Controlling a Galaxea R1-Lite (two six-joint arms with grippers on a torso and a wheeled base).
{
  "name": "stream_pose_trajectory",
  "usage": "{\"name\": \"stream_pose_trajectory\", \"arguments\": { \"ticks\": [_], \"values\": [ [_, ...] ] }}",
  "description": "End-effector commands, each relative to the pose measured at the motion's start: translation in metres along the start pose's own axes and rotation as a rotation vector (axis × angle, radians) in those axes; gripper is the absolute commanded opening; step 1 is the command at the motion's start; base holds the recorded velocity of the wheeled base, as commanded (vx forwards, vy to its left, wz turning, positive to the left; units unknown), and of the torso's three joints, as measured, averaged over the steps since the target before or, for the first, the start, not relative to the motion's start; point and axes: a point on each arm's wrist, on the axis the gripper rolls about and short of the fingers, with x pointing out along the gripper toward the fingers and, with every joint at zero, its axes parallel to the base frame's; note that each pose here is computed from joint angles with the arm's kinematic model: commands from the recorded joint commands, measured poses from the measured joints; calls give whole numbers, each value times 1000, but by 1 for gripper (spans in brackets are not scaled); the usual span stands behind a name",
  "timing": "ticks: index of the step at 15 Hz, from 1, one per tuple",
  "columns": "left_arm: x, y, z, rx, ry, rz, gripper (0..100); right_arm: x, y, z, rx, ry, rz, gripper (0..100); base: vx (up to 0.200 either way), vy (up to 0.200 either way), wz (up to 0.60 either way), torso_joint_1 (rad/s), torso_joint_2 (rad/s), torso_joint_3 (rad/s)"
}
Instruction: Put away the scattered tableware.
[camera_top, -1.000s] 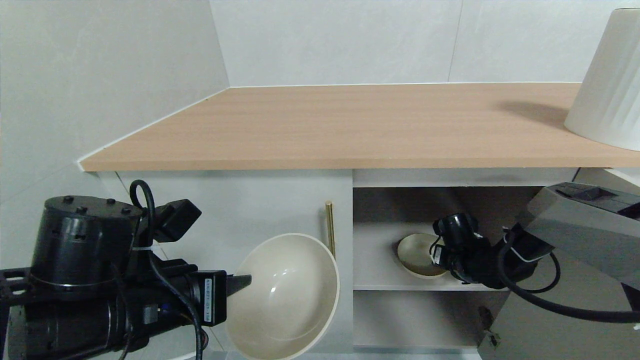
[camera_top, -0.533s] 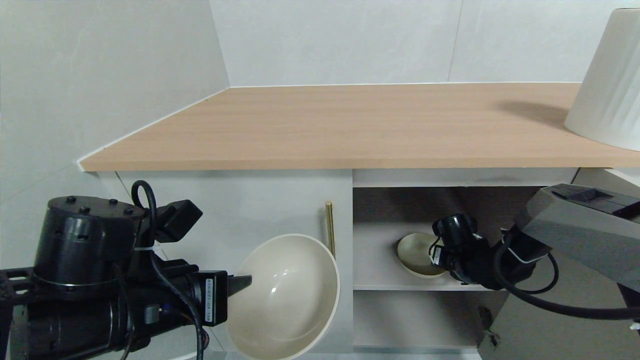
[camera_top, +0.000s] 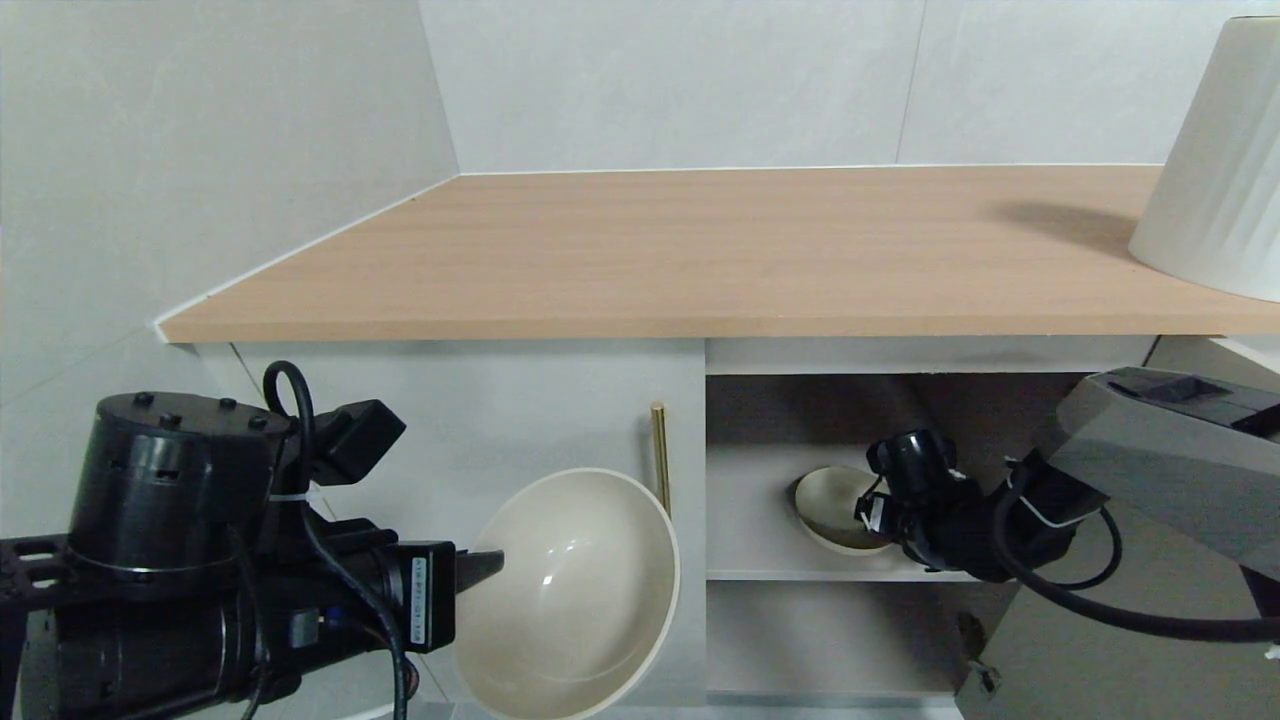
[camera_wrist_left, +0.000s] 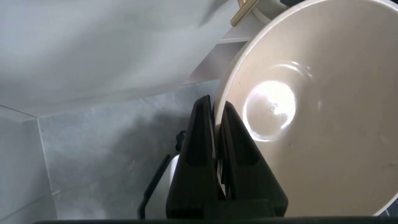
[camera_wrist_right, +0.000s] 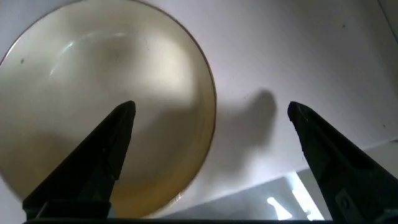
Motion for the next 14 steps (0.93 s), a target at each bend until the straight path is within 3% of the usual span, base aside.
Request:
{"name": "stream_pose_trajectory", "arguments": {
  "ticks": [1, 3, 4, 6, 8, 11, 14],
  "values": [
    [3, 0, -2, 3, 15, 0, 0, -16, -5, 2, -13, 16, 27, 100, 0, 0, 0, 0, 0, 0],
    [9, -3, -6, 12, 41, 0, 0, -37, -10, 6, -26, 50, 110, 100, 0, 0, 0, 0, 0, 0],
    [14, -5, -9, 12, 63, 0, 0, -63, -16, 9, -81, 81, 212, 100, 0, 0, 0, 0, 0, 0],
    [19, -10, -13, -4, 91, -11, 0, -91, -23, 4, -178, 119, 326, 100, 0, 0, 0, 0, 0, 0],
    [33, -20, -20, -65, 142, -27, 0, -134, -25, -6, -294, 146, 499, 100, 0, 0, 0, 0, 0, 0],
    [50, -31, -28, -115, 152, -46, 0, -172, -25, -15, -404, 111, 595, 100, 0, 0, 0, 0, 0, 0],
    [64, -31, -36, -107, 173, 19, 0, -192, -26, -15, -420, 91, 660, 100, 0, 0, 0, 0, 0, 0]
  ]
}}
